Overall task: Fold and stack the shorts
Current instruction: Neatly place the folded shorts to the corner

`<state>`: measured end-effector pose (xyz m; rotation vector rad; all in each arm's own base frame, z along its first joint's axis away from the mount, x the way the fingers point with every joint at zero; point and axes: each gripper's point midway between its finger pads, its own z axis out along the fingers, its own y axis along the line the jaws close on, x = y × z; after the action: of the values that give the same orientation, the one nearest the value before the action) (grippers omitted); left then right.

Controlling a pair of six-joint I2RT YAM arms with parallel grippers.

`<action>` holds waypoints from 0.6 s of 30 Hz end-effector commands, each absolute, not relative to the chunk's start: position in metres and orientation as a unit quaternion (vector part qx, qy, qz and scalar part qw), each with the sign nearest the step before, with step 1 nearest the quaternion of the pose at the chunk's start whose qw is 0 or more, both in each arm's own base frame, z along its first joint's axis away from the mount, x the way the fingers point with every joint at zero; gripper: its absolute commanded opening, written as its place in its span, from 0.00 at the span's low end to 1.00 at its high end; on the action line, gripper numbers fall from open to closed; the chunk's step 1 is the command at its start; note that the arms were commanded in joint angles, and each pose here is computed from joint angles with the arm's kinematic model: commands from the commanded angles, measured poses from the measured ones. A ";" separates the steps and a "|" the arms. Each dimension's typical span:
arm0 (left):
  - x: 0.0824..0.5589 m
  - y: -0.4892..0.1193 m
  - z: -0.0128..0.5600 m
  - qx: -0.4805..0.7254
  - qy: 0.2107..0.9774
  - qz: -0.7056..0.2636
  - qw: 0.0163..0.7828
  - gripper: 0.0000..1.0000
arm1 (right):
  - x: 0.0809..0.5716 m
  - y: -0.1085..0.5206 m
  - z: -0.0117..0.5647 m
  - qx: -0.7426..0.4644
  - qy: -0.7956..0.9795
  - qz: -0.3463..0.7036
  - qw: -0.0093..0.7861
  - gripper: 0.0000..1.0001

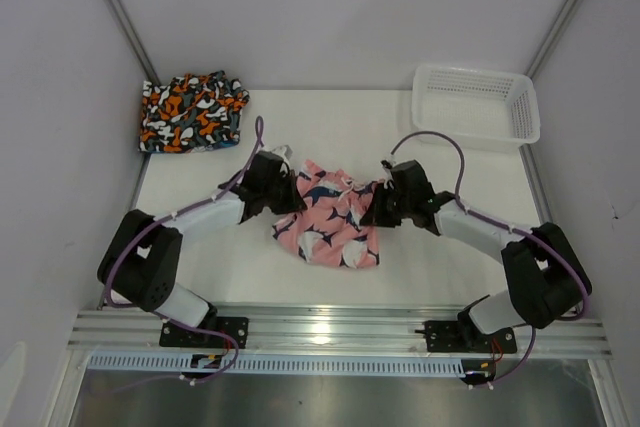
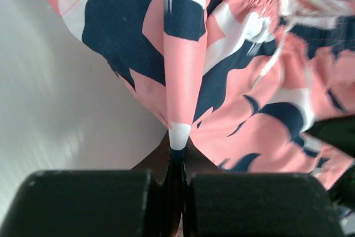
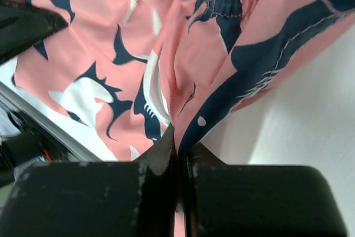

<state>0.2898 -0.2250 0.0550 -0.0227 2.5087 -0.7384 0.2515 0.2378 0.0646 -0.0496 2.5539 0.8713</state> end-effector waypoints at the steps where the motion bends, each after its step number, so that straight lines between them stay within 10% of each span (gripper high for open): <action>1: 0.321 -0.221 0.108 -0.033 0.927 -0.231 0.295 0.00 | 0.284 0.259 0.099 -0.025 0.915 0.315 0.250 0.00; 18: 0.468 -0.111 0.218 -0.150 0.897 -0.169 0.380 0.00 | 0.438 0.389 0.197 -0.038 0.825 0.449 0.340 0.00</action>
<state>0.4541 -0.1355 0.1966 -0.3605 2.3425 -0.4689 0.4147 0.3604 0.1846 -0.0999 2.2462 1.0542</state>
